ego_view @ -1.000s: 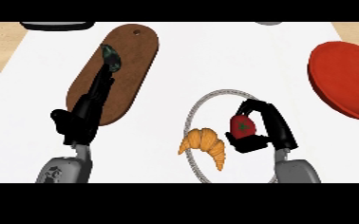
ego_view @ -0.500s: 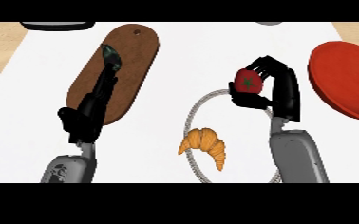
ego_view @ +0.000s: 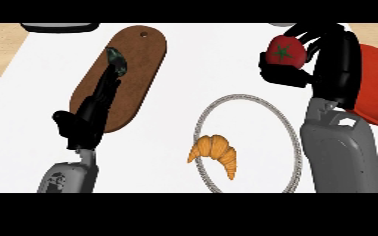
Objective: Pick the tomato from the placemat and place it in the bowl
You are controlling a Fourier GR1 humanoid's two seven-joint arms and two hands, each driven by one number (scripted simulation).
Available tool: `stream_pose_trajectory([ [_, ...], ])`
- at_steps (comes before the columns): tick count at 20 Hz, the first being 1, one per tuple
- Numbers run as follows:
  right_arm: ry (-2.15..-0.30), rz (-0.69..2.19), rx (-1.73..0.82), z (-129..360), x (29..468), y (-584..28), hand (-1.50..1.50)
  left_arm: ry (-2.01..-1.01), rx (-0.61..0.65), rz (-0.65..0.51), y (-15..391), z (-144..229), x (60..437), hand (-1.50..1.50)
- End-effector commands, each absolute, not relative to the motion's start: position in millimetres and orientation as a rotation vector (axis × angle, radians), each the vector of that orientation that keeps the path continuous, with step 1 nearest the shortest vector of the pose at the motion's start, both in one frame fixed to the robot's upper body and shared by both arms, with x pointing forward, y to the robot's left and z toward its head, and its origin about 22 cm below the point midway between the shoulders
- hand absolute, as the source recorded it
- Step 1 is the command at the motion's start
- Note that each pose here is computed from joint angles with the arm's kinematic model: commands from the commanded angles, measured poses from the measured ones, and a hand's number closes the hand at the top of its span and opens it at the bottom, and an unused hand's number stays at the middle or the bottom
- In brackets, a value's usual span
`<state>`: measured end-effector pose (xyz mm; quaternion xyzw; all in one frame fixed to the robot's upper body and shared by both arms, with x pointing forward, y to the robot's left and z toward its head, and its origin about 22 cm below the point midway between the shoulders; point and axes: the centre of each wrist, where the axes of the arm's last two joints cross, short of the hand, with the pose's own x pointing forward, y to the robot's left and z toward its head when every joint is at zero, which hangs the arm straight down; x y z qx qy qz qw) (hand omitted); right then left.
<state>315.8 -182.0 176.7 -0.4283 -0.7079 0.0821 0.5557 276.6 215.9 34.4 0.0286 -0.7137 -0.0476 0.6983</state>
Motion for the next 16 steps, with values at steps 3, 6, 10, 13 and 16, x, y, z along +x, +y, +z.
stream_pose_trajectory([
  [3, -1.592, 0.148, -1.121, 238, 321, -205, 1.5, -1.582, 0.084, -0.119, 219, 26, 267, 0.0],
  [6, -1.595, 0.096, -1.139, 267, 339, -205, 1.5, -1.589, 0.062, -0.096, 214, 10, 286, 0.0],
  [10, -1.522, 0.076, -1.219, 271, 360, -217, 1.5, -1.594, 0.065, -0.117, 212, 17, 276, 0.0],
  [13, -1.511, 0.044, -1.17, 286, 362, -260, 1.5, -1.583, 0.054, -0.11, 235, 30, 280, 0.0],
  [16, -1.374, 0.116, -1.324, 261, 383, -272, 1.5, -1.595, 0.059, -0.109, 202, 24, 280, 0.0],
])
